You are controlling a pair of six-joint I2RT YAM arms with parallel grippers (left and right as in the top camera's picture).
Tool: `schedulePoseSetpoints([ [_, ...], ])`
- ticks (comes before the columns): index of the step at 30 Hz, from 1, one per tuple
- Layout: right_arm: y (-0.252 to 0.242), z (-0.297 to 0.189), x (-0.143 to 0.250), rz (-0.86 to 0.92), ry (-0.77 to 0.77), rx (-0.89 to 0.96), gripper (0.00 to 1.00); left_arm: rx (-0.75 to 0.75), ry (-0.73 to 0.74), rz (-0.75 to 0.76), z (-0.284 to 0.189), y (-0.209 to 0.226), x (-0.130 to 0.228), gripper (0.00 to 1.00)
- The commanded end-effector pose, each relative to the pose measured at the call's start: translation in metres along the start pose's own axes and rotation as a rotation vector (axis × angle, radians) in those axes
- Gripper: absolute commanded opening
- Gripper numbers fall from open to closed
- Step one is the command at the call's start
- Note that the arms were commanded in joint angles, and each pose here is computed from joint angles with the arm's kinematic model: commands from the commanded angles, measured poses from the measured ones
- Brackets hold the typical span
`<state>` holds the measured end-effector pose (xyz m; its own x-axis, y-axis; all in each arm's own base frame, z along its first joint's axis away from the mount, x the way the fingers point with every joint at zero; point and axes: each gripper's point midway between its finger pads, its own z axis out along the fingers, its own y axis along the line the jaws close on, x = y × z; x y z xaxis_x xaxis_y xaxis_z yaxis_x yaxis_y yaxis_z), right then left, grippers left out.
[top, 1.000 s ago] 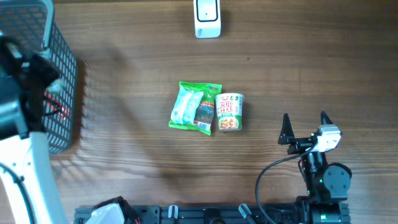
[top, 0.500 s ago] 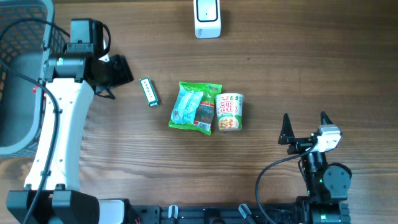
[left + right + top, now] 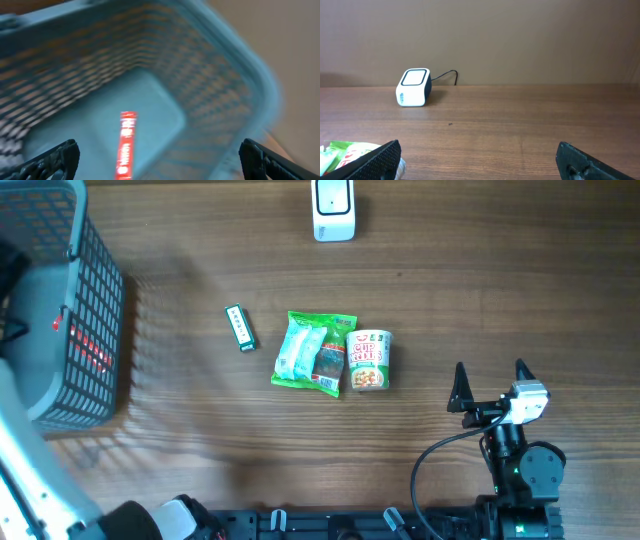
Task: Scan the item barcode
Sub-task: 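Reach the left gripper into the basket and grasp the red Nescafe sachet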
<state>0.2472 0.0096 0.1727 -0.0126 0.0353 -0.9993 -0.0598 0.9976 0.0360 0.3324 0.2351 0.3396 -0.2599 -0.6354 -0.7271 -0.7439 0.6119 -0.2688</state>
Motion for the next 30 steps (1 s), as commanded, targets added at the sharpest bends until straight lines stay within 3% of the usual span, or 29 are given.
schedulePoseSetpoints([
  [1,-0.001,0.000,-0.002,-0.009,-0.009,0.004,1.00,-0.128,0.154,-0.080,0.056,0.045,0.025,1.00],
  [5,-0.001,0.000,-0.002,-0.009,-0.009,0.004,1.00,-0.211,0.342,-0.087,0.114,0.068,0.069,0.98],
  [10,-0.001,0.000,-0.002,-0.009,-0.009,0.004,1.00,-0.215,0.548,-0.056,0.176,0.076,0.129,0.84],
  [12,-0.001,0.000,-0.002,-0.009,-0.009,0.004,1.00,-0.140,0.629,-0.008,0.196,0.068,0.153,0.71],
  [19,-0.001,0.000,-0.002,-0.009,-0.009,0.004,1.00,-0.172,0.706,0.031,0.238,0.074,0.196,0.74],
  [23,-0.001,0.000,-0.002,-0.009,-0.009,0.004,1.00,-0.244,0.726,0.066,0.248,0.084,0.213,0.68],
  [25,-0.001,0.000,-0.002,-0.009,-0.009,0.004,1.00,-0.277,0.730,0.084,0.250,0.089,0.217,0.56],
  [27,-0.001,0.000,-0.002,-0.009,-0.009,0.004,0.99,-0.281,0.742,0.090,0.249,0.090,0.219,0.07],
  [30,-0.001,0.000,-0.002,-0.010,-0.009,0.004,1.00,-0.267,0.706,0.084,0.239,0.085,0.202,0.04],
])
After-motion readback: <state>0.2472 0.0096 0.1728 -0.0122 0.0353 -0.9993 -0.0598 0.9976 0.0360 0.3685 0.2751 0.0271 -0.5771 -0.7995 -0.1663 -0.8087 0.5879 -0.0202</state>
